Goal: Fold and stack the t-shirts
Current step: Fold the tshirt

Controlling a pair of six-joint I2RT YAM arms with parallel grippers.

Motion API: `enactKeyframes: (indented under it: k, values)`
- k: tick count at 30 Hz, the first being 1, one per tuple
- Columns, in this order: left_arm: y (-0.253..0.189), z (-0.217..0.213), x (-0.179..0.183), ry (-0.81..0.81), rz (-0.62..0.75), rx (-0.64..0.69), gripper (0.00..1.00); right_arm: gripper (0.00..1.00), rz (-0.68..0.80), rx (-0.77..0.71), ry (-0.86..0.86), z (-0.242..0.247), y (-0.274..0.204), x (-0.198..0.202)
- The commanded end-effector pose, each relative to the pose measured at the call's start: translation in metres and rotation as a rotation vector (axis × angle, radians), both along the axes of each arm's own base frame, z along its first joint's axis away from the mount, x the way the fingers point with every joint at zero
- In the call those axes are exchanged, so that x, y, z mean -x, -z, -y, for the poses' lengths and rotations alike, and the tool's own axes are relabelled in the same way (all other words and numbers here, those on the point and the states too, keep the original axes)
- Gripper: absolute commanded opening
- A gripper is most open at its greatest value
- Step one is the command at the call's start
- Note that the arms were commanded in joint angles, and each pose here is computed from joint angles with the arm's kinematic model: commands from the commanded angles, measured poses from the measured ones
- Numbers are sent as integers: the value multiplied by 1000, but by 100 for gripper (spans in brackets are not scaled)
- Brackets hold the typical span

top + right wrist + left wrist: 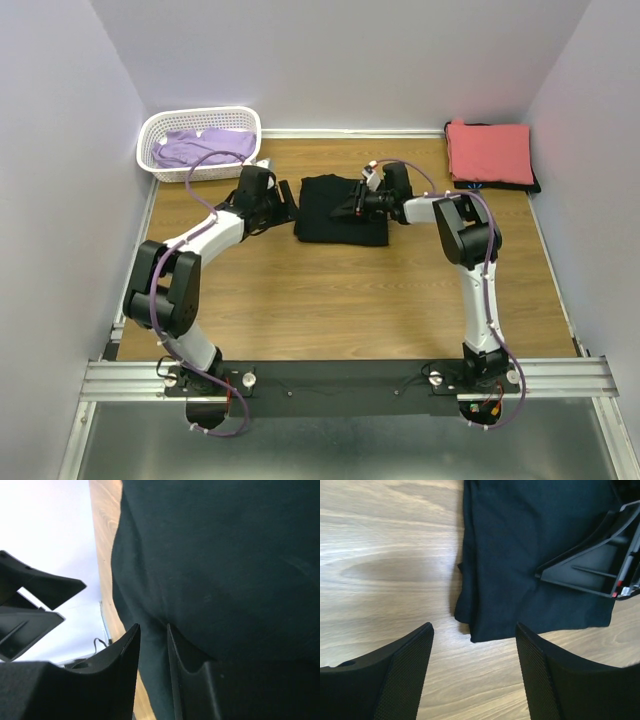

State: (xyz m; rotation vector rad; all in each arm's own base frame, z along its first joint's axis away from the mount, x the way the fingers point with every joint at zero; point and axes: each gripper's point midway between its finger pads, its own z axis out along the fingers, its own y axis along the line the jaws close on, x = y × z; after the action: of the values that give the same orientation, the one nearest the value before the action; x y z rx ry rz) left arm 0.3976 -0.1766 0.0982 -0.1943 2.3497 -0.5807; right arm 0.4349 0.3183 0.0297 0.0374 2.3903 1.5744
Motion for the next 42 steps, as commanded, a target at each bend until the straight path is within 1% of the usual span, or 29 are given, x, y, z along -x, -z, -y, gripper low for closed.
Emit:
enactKeyframes:
  k: [1,3,4,6,7,8,11,12,13,14,16,17,19,20,22,23,25,26,29,31,34,36,37,38,39,40,41,42]
  values:
    - [-13,20,-10,45,26,50,72,37,-25,63,22,14,31,0]
    - [-12,24,-14,53,26,55,72,37,41,49,24,17,5,-8]
    - [-20,28,-21,62,49,62,71,37,79,37,13,18,-7,-12]
    - [-20,31,-32,68,59,64,70,37,132,15,26,25,-32,-25]
    - [-34,37,-44,78,96,79,69,37,148,5,28,29,-40,-29]
    - [-28,40,-50,91,92,74,69,37,174,-5,34,32,-50,-37]
    - [-45,54,-73,130,139,107,66,37,195,-17,64,50,-59,-53]
    - [-34,57,-78,136,121,103,66,37,207,-22,80,59,-63,-62]
    - [-45,64,-88,152,150,121,63,37,199,-25,88,64,-60,-66]
    - [-31,67,-94,157,130,118,62,37,203,-29,97,70,-61,-72]
    - [-26,72,-103,172,126,126,58,37,199,-26,112,77,-55,-79]
    - [-19,77,-113,179,123,127,54,37,207,-26,124,81,-56,-85]
    - [-18,81,-126,185,134,133,52,37,195,-26,141,87,-50,-90]
    - [3,83,-129,185,100,126,50,37,183,-20,156,90,-40,-94]
    - [11,85,-137,185,86,134,49,37,173,-27,192,99,-34,-102]
    - [30,84,-139,182,53,131,48,37,152,-22,206,102,-22,-103]
    - [39,83,-145,169,35,144,47,37,117,-16,248,113,-10,-108]
    - [54,82,-145,161,7,146,46,37,98,-10,262,117,1,-109]
    - [75,74,-147,127,-61,196,43,37,32,7,322,133,24,-110]
    - [83,69,-143,128,-92,231,43,37,1,12,352,141,33,-110]
    - [78,64,-142,110,-91,260,43,37,-13,18,368,148,37,-108]
    - [64,63,-143,114,-61,258,43,37,2,10,355,146,28,-107]
    - [59,62,-142,113,-54,257,47,37,27,4,348,145,16,-108]
    - [44,62,-142,119,-31,263,50,37,38,0,343,145,9,-107]
    - [35,63,-140,121,-19,265,53,37,53,-3,340,145,0,-106]
    - [34,61,-136,114,-19,260,60,37,84,-7,333,144,-17,-104]
    - [26,60,-134,110,-5,257,65,37,101,-9,325,143,-27,-101]
    - [2,59,-133,99,42,251,69,38,114,-11,323,143,-34,-98]
